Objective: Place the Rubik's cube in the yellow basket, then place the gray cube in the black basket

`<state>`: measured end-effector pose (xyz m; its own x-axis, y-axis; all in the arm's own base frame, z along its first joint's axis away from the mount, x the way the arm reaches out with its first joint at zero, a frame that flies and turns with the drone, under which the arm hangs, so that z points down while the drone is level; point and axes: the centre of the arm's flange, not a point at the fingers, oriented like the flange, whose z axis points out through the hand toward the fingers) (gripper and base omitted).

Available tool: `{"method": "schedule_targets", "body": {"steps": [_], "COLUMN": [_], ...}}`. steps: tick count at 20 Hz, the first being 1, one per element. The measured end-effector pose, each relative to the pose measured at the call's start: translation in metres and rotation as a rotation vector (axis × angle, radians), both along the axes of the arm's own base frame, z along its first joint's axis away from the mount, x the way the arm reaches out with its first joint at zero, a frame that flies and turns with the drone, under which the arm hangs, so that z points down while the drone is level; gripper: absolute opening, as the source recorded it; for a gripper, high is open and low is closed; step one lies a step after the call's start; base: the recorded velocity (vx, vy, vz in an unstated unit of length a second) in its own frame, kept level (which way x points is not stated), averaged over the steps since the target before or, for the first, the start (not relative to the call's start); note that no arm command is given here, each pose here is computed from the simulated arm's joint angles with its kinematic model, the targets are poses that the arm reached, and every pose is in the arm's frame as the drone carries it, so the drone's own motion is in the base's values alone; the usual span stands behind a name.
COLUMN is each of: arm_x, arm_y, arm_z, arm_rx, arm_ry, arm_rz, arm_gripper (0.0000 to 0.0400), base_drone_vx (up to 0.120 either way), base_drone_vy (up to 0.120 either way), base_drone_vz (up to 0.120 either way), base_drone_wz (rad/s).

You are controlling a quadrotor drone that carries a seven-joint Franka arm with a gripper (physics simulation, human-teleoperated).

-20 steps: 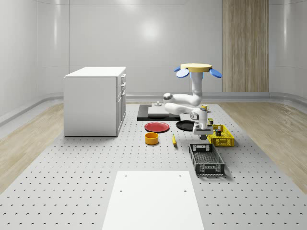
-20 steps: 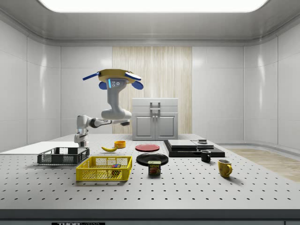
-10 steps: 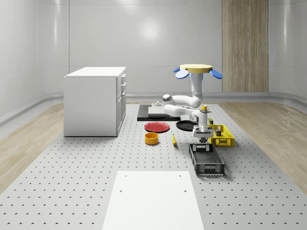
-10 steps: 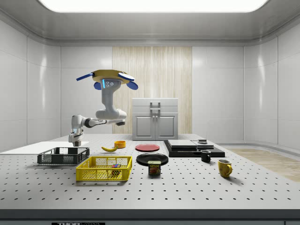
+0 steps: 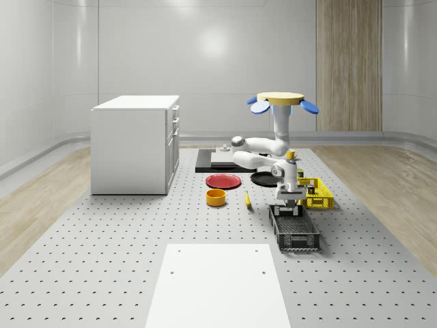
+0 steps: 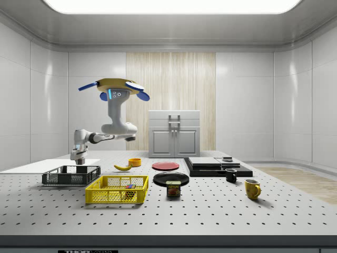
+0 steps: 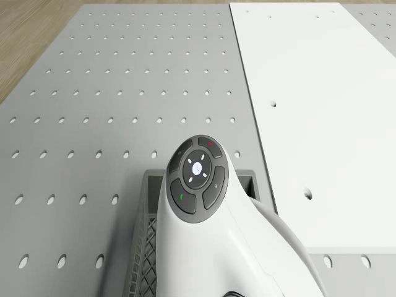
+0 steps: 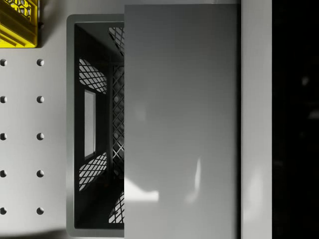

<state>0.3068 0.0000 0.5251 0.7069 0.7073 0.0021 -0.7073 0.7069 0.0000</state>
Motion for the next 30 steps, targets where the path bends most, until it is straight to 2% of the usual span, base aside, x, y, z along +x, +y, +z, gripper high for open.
{"method": "schedule_targets", "body": {"steps": [13,26,30], "arm_x": [0.0,0.0,0.0], "arm_y": [0.0,0.0,0.0], "arm_z": [0.049,0.083,0.084], "arm_rx": [0.0,0.0,0.0], "arm_ry": [-0.0002,-0.0003,-0.0003], "arm_rz": [0.0,0.0,0.0], "arm_gripper": [0.025,0.025,0.034], "base_drone_vx": [0.0,0.0,0.0], "base_drone_vy": [0.0,0.0,0.0], "base_drone_vz": [0.0,0.0,0.0], "base_drone_wz": [0.0,0.0,0.0]}}
